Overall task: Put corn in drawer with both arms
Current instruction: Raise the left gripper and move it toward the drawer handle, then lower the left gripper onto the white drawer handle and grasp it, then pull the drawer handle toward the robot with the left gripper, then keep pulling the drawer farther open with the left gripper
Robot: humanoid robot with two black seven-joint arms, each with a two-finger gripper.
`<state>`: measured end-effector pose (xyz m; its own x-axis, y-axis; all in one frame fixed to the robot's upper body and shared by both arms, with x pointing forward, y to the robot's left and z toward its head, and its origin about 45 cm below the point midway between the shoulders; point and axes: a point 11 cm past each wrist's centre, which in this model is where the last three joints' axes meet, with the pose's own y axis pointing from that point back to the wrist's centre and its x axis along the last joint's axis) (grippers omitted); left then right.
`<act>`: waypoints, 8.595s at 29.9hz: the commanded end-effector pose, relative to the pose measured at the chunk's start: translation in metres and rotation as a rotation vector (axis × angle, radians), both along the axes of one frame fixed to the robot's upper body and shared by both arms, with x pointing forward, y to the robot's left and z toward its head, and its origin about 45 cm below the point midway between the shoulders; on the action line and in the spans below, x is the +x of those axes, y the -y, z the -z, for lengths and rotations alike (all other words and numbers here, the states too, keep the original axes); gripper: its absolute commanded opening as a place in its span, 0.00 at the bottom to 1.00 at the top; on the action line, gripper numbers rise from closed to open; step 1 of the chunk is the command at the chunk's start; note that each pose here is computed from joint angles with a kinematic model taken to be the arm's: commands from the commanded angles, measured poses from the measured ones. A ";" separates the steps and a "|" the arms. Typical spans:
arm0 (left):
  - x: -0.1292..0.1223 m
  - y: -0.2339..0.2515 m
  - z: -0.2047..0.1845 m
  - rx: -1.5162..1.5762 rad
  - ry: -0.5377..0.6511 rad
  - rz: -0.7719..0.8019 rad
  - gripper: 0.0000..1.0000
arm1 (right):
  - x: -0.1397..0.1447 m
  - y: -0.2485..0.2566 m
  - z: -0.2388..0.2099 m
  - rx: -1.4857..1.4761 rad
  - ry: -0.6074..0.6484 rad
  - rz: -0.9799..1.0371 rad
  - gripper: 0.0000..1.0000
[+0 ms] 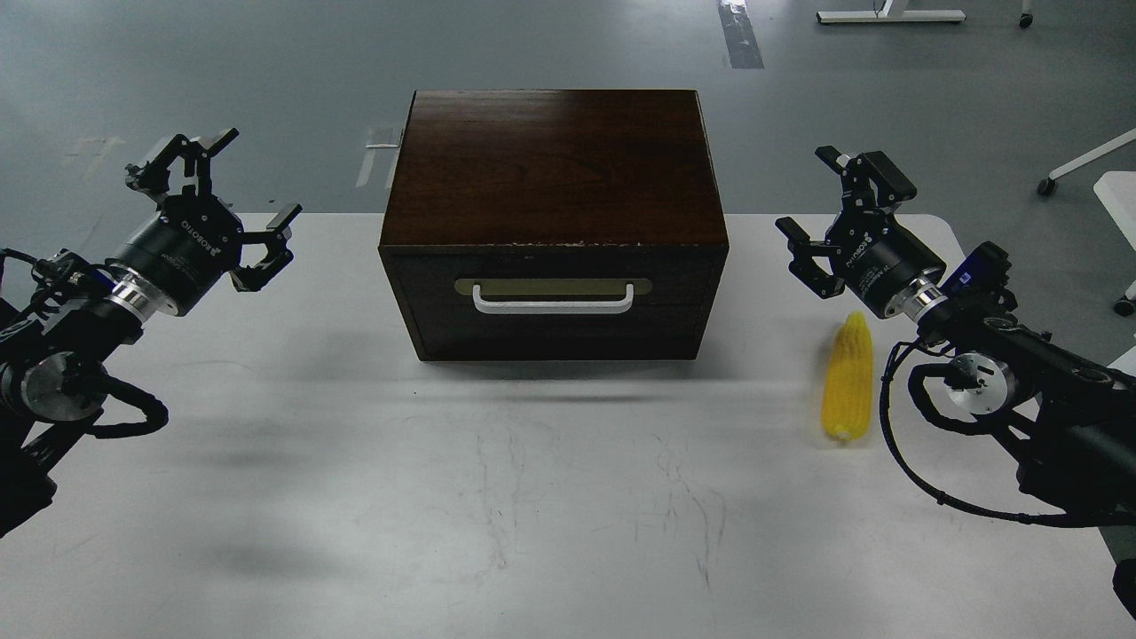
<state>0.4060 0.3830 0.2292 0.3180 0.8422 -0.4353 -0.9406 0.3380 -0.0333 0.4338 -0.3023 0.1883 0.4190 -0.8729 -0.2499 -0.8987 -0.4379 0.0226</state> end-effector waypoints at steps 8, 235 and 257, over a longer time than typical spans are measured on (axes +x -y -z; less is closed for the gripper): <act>0.002 -0.006 -0.007 0.017 0.003 -0.003 0.98 | 0.000 0.003 -0.001 -0.006 0.001 0.007 1.00; -0.088 0.277 -0.024 2.100 1.379 1.715 0.95 | -0.034 0.086 0.020 -0.112 -0.070 0.136 1.00; -0.087 0.269 -0.024 2.148 1.372 1.786 0.92 | -0.034 0.087 0.019 -0.114 -0.068 0.139 1.00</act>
